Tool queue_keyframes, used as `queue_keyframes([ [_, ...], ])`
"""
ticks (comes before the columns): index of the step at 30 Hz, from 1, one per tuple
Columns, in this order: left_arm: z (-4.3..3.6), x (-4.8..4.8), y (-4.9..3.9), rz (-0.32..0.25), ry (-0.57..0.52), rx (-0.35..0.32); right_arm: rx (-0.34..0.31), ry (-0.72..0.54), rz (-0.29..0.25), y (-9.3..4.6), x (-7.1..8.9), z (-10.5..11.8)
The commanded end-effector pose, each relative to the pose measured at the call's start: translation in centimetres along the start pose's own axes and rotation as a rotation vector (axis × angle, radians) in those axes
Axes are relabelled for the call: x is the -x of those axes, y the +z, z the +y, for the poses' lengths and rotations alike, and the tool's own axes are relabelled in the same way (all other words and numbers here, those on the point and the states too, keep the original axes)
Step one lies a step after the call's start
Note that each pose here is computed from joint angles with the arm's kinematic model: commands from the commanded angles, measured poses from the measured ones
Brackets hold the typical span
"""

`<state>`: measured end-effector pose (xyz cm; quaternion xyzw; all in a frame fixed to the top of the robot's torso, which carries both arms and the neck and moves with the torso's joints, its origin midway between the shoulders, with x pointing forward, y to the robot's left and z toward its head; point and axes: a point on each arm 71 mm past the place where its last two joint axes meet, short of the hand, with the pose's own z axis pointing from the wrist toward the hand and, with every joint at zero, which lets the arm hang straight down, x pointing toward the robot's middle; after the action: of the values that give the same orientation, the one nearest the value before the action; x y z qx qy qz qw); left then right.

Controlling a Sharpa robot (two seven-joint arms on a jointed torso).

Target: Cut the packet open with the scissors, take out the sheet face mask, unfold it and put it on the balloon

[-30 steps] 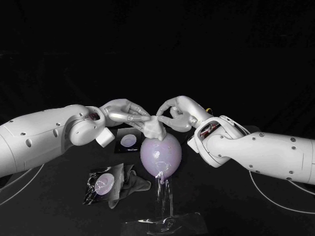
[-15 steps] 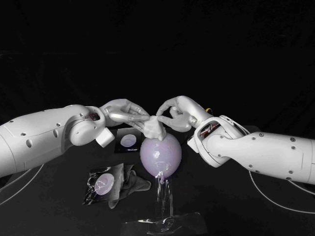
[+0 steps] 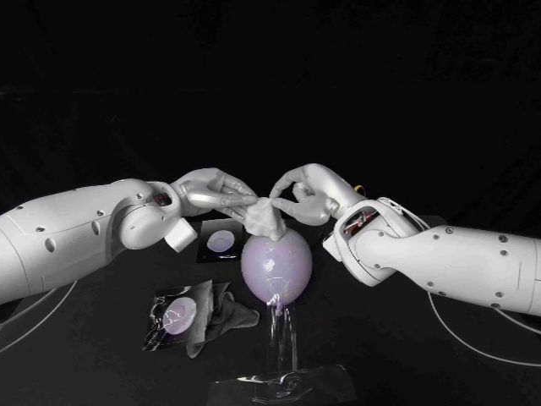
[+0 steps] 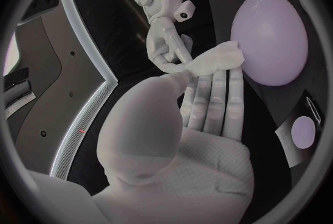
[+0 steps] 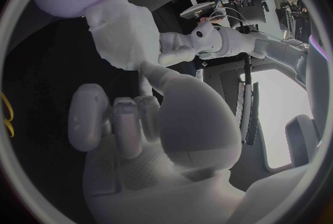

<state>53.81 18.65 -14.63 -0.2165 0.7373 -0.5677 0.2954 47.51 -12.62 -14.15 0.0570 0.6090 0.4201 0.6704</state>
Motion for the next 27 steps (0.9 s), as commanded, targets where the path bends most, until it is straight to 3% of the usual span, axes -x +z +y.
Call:
queue_keyframes([
  [1,-0.28,-0.49,0.1,0.045,-0.024,-0.024,0.014,-0.012,0.007,0.06,-0.05,0.12],
  [6,-0.32,-0.72,0.12,0.066,-0.062,-0.029,0.013,-0.014,0.005,0.17,-0.05,0.05],
  [27,-0.28,-0.8,0.16,0.052,-0.189,-0.058,0.016,-0.024,0.006,0.53,-0.14,-0.07],
])
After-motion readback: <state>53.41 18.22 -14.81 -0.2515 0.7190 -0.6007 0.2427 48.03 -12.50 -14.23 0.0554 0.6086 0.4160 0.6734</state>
